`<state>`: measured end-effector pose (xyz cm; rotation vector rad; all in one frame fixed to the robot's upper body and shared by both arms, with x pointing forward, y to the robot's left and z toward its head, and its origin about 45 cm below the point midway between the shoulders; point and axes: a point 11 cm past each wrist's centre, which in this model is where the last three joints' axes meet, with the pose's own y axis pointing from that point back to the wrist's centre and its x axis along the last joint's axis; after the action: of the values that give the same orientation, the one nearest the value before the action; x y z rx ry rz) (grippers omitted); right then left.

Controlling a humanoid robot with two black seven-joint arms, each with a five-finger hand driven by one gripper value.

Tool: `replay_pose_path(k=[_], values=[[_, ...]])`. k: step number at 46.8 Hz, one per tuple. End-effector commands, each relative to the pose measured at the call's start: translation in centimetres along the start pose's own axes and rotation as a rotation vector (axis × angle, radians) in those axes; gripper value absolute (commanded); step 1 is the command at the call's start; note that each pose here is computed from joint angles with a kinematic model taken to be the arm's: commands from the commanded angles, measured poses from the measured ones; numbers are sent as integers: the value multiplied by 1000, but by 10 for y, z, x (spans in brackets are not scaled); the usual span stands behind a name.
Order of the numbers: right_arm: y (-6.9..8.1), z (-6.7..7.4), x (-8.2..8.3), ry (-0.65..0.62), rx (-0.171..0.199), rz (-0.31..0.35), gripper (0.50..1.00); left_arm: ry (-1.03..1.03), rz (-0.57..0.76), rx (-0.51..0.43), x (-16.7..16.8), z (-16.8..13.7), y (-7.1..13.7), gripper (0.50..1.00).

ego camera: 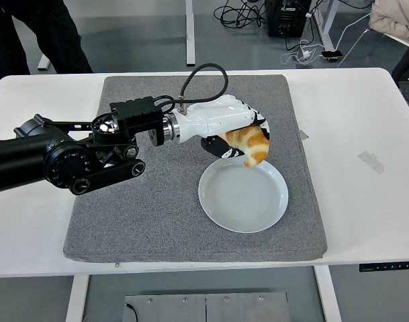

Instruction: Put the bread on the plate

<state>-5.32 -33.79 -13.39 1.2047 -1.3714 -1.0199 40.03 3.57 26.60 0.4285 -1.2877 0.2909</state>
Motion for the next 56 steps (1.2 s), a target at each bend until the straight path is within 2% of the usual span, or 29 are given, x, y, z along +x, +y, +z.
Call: replay_pose_path(k=[1,27,56], values=[[0,0,0,0,0,0,1000,-5,-17,-21,-11,7,-4,500],[0,0,0,0,1,0,1000,14,-86,-49,-60,23,-7,500],[0,0,0,0,0,0,1000,4,-97,10,-82,6,0,500]])
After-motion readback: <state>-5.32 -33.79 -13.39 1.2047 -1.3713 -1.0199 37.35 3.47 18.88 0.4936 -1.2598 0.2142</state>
